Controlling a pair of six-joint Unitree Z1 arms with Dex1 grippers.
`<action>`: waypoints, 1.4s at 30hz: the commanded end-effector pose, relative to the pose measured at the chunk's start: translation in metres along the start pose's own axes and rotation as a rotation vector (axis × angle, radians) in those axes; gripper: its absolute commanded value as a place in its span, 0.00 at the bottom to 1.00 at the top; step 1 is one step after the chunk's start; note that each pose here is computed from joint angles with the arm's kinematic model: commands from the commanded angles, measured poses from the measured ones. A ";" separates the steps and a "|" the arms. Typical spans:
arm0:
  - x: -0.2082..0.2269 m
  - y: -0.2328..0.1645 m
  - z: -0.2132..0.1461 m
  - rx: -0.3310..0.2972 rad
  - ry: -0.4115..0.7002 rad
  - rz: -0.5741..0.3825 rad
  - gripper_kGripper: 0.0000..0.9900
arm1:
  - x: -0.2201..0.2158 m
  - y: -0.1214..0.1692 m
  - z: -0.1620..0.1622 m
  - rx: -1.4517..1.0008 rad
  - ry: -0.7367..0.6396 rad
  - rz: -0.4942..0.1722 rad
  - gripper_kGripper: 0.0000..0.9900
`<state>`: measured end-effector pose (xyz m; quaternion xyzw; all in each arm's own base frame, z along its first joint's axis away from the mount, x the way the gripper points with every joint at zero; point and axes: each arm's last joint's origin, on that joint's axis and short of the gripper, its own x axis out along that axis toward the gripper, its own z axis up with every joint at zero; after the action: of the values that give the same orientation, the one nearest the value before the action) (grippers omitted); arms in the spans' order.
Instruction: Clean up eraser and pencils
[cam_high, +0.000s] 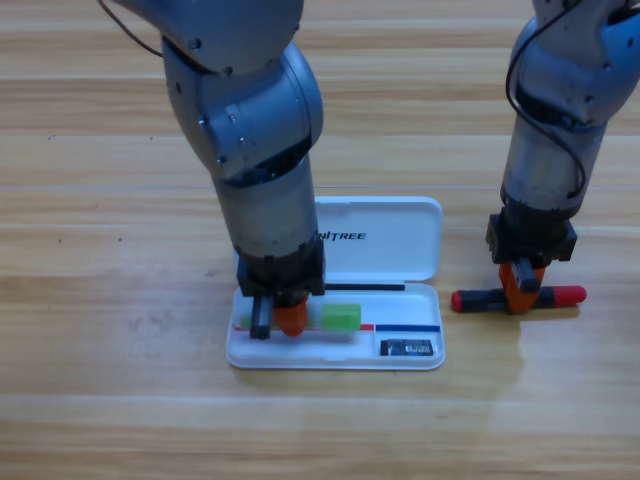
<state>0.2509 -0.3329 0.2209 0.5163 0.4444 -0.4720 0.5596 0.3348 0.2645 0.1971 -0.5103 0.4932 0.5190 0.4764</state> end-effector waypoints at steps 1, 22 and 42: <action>0.021 0.001 -0.005 -0.034 0.051 -0.054 0.00 | -0.042 0.013 -0.021 0.075 -0.034 -0.064 0.00; 0.029 0.001 -0.004 -0.049 0.061 -0.070 0.00 | -0.065 0.033 -0.027 0.081 -0.073 -0.041 0.00; 0.014 0.000 -0.008 -0.061 0.045 -0.055 1.00 | -0.090 0.059 0.009 0.040 -0.132 -0.022 0.00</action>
<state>0.2515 -0.3346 0.2118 0.5011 0.4650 -0.4684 0.5596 0.3039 0.2475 0.2650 -0.4687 0.4898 0.5094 0.5300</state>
